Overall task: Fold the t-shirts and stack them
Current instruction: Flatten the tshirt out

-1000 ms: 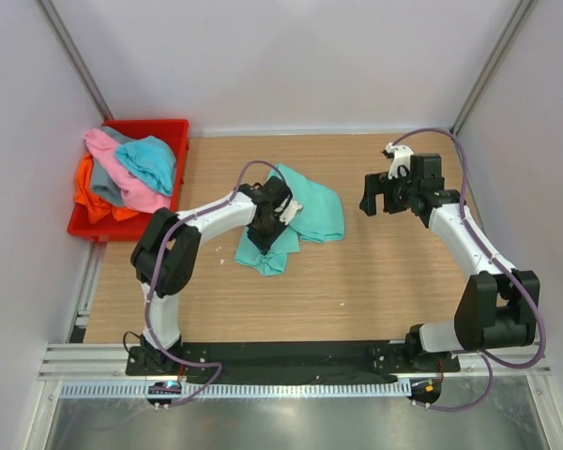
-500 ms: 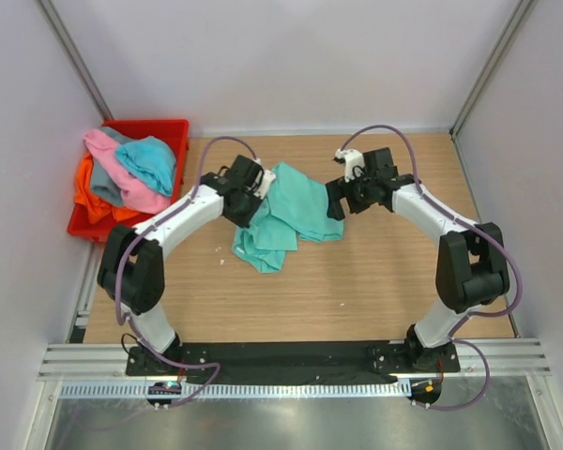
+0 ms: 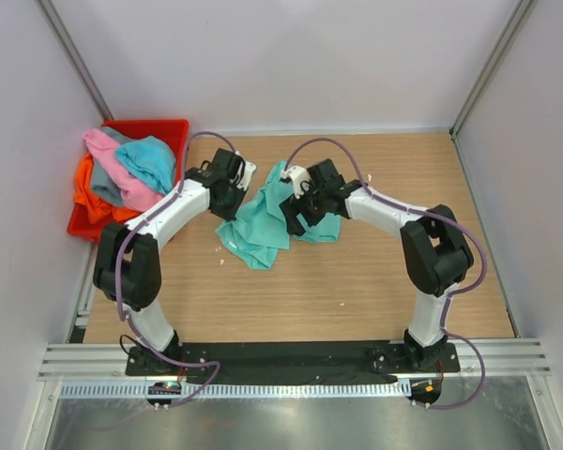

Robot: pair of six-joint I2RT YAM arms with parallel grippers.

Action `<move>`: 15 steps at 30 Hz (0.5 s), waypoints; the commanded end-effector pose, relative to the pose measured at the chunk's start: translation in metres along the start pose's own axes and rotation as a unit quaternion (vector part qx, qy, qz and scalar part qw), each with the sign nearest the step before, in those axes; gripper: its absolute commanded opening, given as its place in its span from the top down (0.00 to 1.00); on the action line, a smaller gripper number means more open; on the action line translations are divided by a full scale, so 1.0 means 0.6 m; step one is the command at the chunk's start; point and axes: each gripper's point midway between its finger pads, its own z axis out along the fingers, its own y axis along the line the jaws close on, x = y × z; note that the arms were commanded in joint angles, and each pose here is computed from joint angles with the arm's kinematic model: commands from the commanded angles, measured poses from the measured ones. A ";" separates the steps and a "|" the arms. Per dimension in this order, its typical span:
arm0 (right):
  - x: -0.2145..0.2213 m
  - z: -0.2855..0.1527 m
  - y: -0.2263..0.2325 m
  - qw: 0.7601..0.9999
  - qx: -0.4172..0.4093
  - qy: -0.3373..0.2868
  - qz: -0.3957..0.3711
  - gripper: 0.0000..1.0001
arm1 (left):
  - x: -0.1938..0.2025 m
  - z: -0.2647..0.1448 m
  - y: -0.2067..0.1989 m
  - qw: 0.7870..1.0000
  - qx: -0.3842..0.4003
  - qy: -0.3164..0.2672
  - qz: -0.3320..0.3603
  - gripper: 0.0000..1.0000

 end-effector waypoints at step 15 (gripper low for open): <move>-0.069 0.101 -0.009 0.994 0.090 -0.030 -0.056 0.20 | 0.003 0.022 0.025 0.999 0.018 0.003 -0.047 1.00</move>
